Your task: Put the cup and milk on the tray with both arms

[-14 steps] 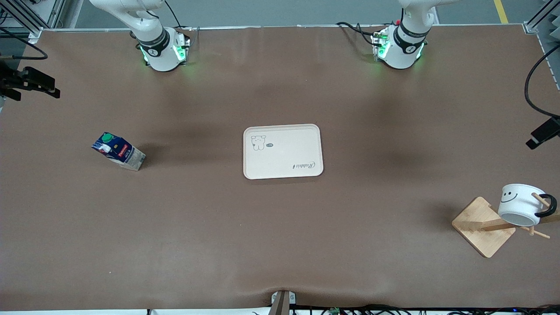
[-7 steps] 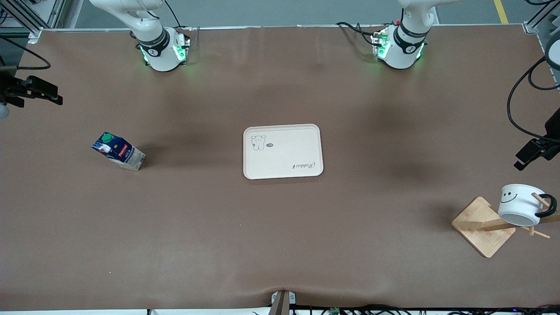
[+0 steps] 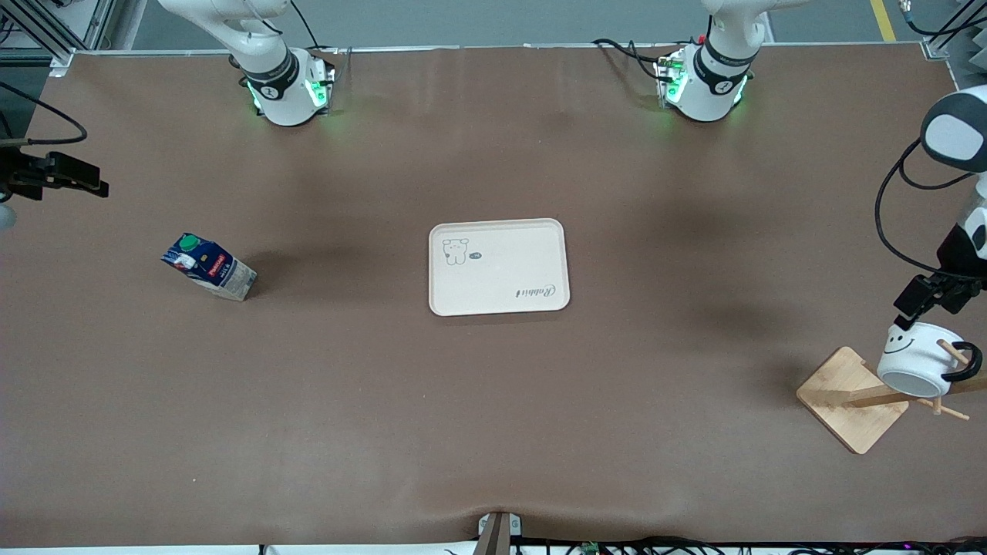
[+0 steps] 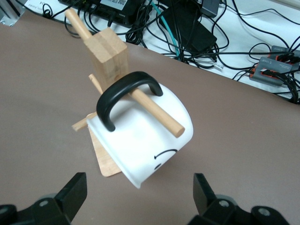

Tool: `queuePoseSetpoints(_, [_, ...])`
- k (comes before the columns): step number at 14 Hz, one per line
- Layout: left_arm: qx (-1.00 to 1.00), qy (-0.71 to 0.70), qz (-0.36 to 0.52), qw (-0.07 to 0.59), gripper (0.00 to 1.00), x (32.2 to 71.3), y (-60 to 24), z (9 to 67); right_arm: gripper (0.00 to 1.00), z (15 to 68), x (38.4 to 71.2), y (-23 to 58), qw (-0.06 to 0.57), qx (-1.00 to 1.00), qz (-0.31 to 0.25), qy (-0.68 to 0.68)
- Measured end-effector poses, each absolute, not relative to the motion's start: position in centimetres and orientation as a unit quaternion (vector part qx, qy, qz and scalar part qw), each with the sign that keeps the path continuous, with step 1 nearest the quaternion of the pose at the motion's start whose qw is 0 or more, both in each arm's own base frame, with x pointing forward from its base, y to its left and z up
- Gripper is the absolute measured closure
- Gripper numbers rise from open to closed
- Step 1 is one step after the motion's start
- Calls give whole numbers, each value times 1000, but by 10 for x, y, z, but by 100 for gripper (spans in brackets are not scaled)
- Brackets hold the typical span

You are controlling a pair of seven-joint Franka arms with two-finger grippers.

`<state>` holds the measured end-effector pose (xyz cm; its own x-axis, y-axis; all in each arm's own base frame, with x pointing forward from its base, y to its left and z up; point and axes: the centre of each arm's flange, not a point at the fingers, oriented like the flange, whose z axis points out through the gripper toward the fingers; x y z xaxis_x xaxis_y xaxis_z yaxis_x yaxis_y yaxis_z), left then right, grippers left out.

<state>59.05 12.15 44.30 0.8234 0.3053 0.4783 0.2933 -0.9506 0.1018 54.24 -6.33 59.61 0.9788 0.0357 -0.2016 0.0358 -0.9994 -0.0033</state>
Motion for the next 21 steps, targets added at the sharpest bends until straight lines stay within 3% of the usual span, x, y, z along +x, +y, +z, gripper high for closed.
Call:
queuePoseSetpoints(10, [947,121,286,81,0,623,128,408,0,572,556,-65,0,993,-120,17])
queuePoseSetpoints(14, [948,101,290,81,12,631,131,402,0,558,565,-67,10,991,-129,18])
queuePoseSetpoints(18, [949,95,288,83,55,632,124,401,0,552,577,-72,69,988,-134,26])
queuePoseSetpoints(21, [950,82,287,90,85,635,107,401,0,528,587,-69,74,985,-156,31])
